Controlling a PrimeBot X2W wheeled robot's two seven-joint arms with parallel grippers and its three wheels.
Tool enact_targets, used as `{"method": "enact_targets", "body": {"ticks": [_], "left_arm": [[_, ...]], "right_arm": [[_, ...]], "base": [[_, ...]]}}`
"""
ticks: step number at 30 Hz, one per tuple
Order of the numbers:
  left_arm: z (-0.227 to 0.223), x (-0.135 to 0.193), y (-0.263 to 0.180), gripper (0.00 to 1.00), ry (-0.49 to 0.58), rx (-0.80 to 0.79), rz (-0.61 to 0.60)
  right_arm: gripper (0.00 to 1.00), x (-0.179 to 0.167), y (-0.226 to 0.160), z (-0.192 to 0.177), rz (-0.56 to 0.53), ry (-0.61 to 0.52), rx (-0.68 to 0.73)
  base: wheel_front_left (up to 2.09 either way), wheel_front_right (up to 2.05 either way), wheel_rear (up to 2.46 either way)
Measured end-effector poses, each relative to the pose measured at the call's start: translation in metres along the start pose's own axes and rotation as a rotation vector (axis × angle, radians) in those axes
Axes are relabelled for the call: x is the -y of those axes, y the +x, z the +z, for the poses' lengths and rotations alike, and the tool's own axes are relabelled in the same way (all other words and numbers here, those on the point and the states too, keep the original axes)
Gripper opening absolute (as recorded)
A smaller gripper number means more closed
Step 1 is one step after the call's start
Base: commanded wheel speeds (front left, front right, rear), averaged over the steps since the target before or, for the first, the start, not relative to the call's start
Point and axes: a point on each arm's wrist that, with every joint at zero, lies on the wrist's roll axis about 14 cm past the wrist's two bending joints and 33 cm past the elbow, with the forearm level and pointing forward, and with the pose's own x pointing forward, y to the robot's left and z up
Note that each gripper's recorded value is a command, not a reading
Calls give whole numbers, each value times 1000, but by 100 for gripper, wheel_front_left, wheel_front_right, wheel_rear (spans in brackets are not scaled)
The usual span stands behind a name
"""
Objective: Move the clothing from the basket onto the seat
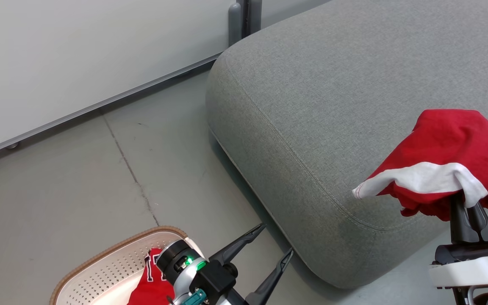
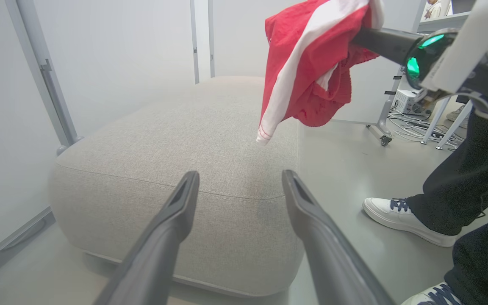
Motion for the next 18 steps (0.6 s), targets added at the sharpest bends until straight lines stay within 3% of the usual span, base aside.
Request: {"method": "enact_targets", "body": {"ticks": [9,18], "left_arm": [[0,2,-4,100,-11,1,10],[-13,-19,-7,100,-22,-14,22]], "right_arm": [[0,-2,16,12,21,-19,43],[0,-1,86,65,68,-86,211]], "base": [[0,0,0],[0,0,0]]}}
